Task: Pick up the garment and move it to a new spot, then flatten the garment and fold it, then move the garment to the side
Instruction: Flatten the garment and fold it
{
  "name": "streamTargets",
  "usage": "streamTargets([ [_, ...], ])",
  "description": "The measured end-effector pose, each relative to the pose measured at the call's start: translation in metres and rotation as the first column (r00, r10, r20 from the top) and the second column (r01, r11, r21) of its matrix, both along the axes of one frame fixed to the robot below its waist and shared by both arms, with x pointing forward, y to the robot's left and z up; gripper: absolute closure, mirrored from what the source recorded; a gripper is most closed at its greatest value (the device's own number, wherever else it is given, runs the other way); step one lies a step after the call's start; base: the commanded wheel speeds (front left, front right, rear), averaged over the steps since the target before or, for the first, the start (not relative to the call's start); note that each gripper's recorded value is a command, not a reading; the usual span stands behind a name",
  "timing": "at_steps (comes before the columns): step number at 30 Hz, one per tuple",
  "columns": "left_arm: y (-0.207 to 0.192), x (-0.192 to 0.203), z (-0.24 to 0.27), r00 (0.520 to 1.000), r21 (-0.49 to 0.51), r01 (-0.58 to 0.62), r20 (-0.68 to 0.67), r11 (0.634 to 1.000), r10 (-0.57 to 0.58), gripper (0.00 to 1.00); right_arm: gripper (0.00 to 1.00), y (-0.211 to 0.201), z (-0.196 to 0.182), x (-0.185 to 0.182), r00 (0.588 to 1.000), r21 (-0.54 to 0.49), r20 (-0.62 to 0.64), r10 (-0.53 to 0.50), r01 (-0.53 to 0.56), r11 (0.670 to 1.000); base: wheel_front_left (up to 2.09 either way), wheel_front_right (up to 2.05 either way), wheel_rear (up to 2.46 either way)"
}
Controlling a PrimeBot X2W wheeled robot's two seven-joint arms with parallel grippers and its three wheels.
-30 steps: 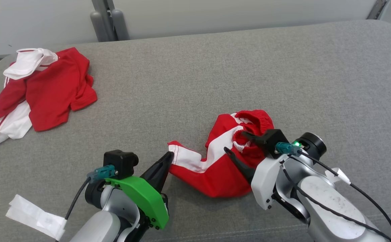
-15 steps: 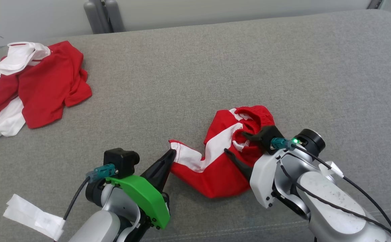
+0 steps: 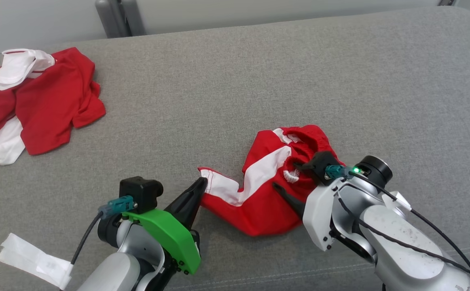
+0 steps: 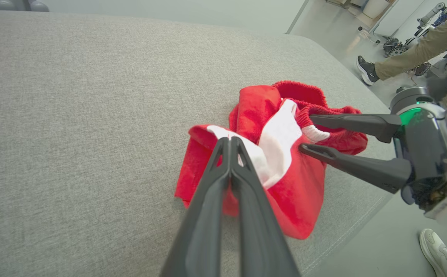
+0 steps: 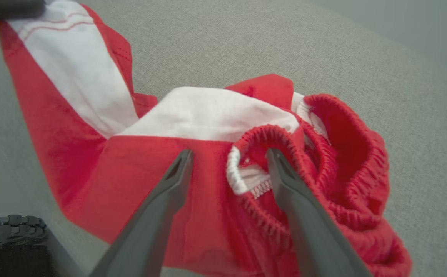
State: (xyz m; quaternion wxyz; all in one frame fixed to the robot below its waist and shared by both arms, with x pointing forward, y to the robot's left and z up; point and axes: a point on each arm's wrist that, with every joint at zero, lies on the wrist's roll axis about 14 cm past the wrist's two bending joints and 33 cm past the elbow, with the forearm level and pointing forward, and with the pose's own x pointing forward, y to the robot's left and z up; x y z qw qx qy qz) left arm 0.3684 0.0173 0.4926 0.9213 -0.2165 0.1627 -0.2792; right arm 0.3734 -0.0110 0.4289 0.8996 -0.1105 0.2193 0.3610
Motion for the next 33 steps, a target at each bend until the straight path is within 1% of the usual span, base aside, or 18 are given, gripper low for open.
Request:
streamTargets([
  [5,-0.002,0.000,0.002,1.000,-0.006,0.008,0.001,1.000,-0.008,1.00,0.00,-0.005,-0.004,0.000,1.000,-0.017,-0.017,-0.005,0.004,1.000,0.00,0.00,0.00],
  [7,-0.003,0.000,0.001,1.000,-0.006,0.010,-0.002,1.000,-0.010,1.00,0.07,-0.006,-0.005,0.001,1.000,-0.020,-0.020,-0.007,0.006,1.000,0.00,0.00,0.00],
  [8,-0.003,0.001,0.000,1.000,-0.007,0.011,-0.003,1.000,-0.011,1.00,0.13,-0.007,-0.006,0.001,1.000,-0.021,-0.021,-0.007,0.007,1.000,0.00,0.00,0.00],
  [10,-0.003,0.001,0.000,1.000,-0.007,0.012,-0.004,1.000,-0.012,1.00,0.40,-0.008,-0.007,0.001,1.000,-0.028,-0.025,-0.009,0.008,1.000,0.00,0.00,0.00],
  [11,-0.004,0.001,0.000,1.000,-0.008,0.012,-0.004,1.000,-0.012,1.00,0.40,-0.009,-0.008,0.001,1.000,-0.033,-0.028,-0.010,0.009,0.999,0.00,0.00,0.00],
  [12,-0.004,0.001,0.000,1.000,-0.008,0.013,-0.004,1.000,-0.013,1.00,0.52,-0.010,-0.008,0.001,1.000,-0.036,-0.029,-0.011,0.010,0.999,0.00,0.00,0.00],
  [14,-0.004,0.001,0.000,1.000,-0.008,0.014,-0.004,1.000,-0.014,1.00,0.96,-0.012,-0.009,0.001,1.000,-0.044,-0.029,-0.009,0.007,0.999,0.00,0.00,0.00],
  [15,-0.004,0.001,0.000,1.000,-0.008,0.014,-0.004,1.000,-0.014,1.00,1.00,-0.013,-0.010,0.001,0.999,-0.049,-0.031,-0.008,0.006,0.999,0.00,0.00,0.00],
  [21,-0.005,0.001,0.001,1.000,-0.009,0.016,0.000,1.000,-0.016,1.00,1.00,-0.018,-0.009,0.003,0.999,-0.058,-0.033,-0.018,0.016,0.998,0.00,0.00,0.00],
  [24,-0.003,0.004,0.004,1.000,-0.012,0.009,0.007,1.000,-0.009,1.00,1.00,-0.022,0.005,0.012,0.998,-0.007,-0.002,-0.057,0.057,0.998,0.00,0.00,0.00],
  [26,0.001,0.007,0.006,1.000,-0.013,-0.011,0.016,1.000,0.011,1.00,1.00,-0.027,0.021,0.025,0.992,0.063,0.031,-0.119,0.117,0.991,0.00,0.00,0.00],
  [28,0.008,0.011,0.010,0.999,-0.015,-0.034,0.032,0.999,0.034,1.00,1.00,-0.035,0.039,0.036,0.980,0.151,0.053,-0.192,0.182,0.972,0.00,0.00,0.00],
  [30,0.016,0.015,0.015,0.997,-0.014,-0.062,0.052,0.998,0.062,1.00,1.00,-0.044,0.057,0.047,0.963,0.240,0.064,-0.262,0.239,0.941,0.00,0.00,0.00],
  [33,0.027,0.021,0.027,0.990,-0.023,-0.102,0.096,0.995,0.104,1.00,1.00,-0.064,0.077,0.057,0.936,0.330,0.071,-0.345,0.305,0.894,0.00,0.00,0.00],
])
